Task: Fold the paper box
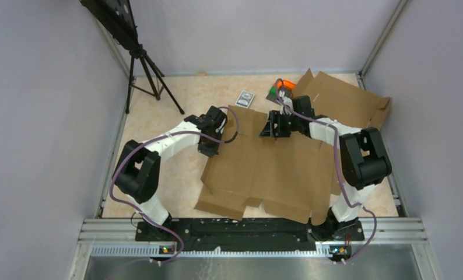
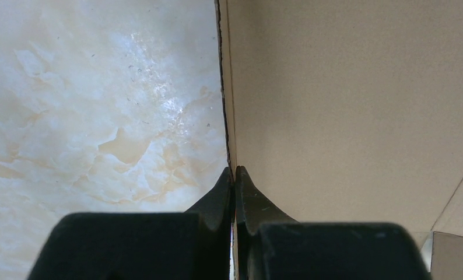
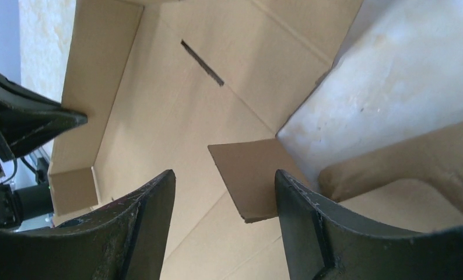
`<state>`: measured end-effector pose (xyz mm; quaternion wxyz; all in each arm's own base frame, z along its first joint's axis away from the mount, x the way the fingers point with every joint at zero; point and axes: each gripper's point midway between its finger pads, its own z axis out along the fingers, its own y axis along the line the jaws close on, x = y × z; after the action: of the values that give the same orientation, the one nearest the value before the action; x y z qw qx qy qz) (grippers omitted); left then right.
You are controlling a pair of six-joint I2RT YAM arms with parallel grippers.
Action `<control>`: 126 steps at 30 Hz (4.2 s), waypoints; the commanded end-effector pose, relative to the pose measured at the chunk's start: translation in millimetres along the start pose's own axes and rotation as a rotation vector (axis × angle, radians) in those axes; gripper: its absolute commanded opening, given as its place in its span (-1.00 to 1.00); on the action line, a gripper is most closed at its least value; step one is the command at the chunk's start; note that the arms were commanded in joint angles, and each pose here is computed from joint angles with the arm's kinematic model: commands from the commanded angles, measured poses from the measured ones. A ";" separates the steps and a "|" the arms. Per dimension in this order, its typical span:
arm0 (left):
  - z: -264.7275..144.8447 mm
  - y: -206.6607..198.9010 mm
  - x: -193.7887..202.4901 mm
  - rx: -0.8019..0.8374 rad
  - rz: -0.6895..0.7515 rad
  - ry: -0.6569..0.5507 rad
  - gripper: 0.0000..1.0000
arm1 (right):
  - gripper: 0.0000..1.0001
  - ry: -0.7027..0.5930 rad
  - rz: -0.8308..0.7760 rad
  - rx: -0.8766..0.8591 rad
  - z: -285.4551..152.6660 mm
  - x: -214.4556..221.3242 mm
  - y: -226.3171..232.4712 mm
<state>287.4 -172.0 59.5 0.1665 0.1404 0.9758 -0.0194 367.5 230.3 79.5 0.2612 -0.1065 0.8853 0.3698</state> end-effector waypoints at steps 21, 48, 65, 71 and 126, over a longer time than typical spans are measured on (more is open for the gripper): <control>1.3 -6.6 -4.8 0.013 -0.028 -0.023 -1.00 | 0.24 -0.004 -0.021 0.062 -14.1 -1.3 12.0; 3.4 52.5 17.5 -0.106 -0.266 -0.049 -1.00 | 0.92 -0.231 0.346 0.876 -202.5 76.5 -59.7; 4.8 58.6 13.5 -0.136 -0.208 -0.035 -1.00 | 0.83 -0.203 0.481 0.691 -158.1 99.7 -106.0; 4.8 57.0 10.8 -0.128 -0.205 -0.037 -1.00 | 0.80 -0.177 0.520 0.553 -143.9 106.8 -109.6; 11.4 -2.7 -0.5 0.115 -0.159 -0.018 -1.00 | 0.98 -0.070 0.157 0.565 -114.0 71.7 -52.4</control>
<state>290.3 -161.5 48.3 0.1696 0.0627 0.9812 -0.0672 268.6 124.7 61.1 0.2432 0.0547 0.9531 0.1716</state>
